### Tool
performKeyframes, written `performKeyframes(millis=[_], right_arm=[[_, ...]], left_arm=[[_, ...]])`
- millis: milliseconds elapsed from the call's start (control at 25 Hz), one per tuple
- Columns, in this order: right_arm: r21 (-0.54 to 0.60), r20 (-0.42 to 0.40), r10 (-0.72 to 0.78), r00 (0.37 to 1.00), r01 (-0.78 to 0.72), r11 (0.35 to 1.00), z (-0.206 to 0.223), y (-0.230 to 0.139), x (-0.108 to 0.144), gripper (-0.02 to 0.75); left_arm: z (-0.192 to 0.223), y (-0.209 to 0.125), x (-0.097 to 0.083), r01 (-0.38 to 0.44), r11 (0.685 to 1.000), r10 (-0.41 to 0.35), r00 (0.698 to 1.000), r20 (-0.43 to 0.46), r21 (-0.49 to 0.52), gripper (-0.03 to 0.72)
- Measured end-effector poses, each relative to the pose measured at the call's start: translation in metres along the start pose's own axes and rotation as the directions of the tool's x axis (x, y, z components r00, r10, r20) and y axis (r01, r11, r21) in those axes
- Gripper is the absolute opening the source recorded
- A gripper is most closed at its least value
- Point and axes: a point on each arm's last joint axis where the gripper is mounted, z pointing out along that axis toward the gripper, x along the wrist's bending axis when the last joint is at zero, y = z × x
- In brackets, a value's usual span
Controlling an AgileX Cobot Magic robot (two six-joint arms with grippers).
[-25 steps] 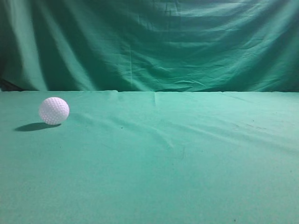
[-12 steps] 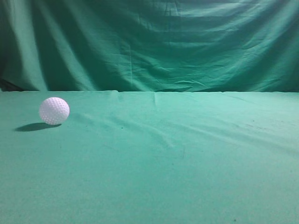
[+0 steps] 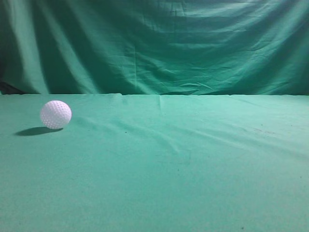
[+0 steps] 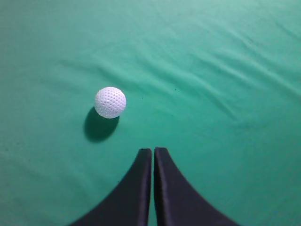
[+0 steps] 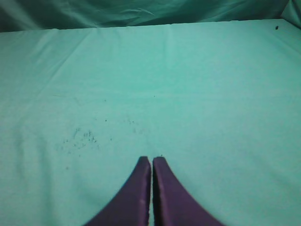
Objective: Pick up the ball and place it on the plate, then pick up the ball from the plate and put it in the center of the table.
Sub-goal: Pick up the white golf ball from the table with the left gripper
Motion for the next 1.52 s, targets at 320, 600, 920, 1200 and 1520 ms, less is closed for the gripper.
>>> performKeyframes(millis=[320,600,920,1200,1520], right_arm=[[0.000,0.000,0.000,1.000,0.000,1.000,0.000,0.000,0.000,0.000],[0.000,0.000,0.000,1.000,0.000,1.000,0.000,0.000,0.000,0.000],[0.000,0.000,0.000,1.000,0.000,1.000,0.000,0.000,0.000,0.000],[0.000,0.000,0.000,1.000,0.000,1.000,0.000,0.000,0.000,0.000],[0.000,0.000,0.000,1.000,0.000,1.000,0.000,0.000,0.000,0.000]], left_arm=[[0.081,0.011,-0.017,-0.150,0.953,0.172,0.983,-0.064,0.262,0.000],[0.134,0.028,-0.005,-0.114,0.930,0.174,0.974,-0.145,0.350,0.050],[0.175,0.039,0.004,-0.063,0.925,0.135,0.976,-0.170,0.376,0.562],[0.197,0.025,0.011,-0.057,0.897,0.146,0.974,-0.175,0.438,0.530],[0.204,0.021,0.014,-0.065,0.887,0.162,0.971,-0.177,0.456,0.475]])
